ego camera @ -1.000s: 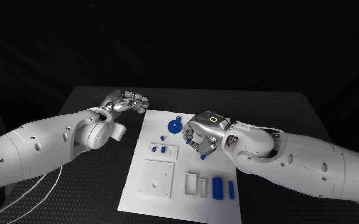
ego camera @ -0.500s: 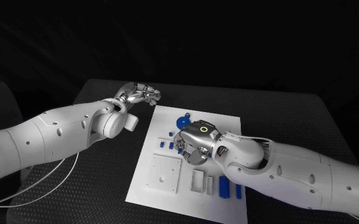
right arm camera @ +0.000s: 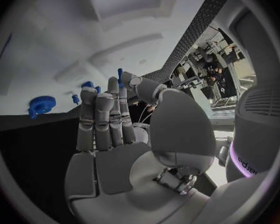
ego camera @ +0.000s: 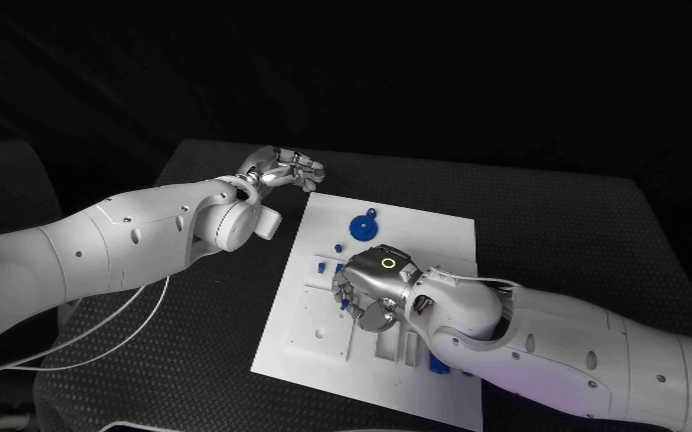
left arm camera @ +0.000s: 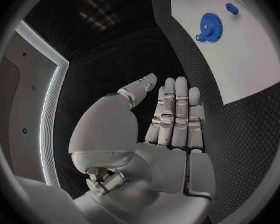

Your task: Assemble the parts on the task board

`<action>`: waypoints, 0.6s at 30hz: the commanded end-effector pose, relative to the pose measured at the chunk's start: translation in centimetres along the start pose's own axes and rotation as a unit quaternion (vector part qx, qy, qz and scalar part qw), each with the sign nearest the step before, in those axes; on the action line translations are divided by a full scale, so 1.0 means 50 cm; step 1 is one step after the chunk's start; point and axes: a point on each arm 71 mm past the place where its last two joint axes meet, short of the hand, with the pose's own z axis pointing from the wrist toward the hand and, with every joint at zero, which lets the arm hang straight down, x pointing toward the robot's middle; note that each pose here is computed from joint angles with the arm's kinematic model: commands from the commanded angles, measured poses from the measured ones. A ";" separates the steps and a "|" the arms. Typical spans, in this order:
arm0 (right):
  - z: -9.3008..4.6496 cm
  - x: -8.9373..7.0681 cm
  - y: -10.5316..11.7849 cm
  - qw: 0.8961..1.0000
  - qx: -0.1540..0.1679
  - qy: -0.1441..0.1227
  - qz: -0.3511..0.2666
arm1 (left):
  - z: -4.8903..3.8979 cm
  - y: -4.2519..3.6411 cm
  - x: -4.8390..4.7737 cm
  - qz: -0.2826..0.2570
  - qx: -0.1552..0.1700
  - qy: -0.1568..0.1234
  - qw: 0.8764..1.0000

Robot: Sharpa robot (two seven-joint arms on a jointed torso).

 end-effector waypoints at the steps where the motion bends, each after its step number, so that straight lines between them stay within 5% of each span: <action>1: 0.001 0.008 0.007 1.000 -0.010 0.009 -0.008 | 0.001 -0.005 0.003 -0.004 0.006 0.000 1.000; 18: 0.004 0.026 0.015 1.000 -0.015 0.019 -0.009 | 0.001 -0.007 0.007 -0.005 0.006 0.004 1.000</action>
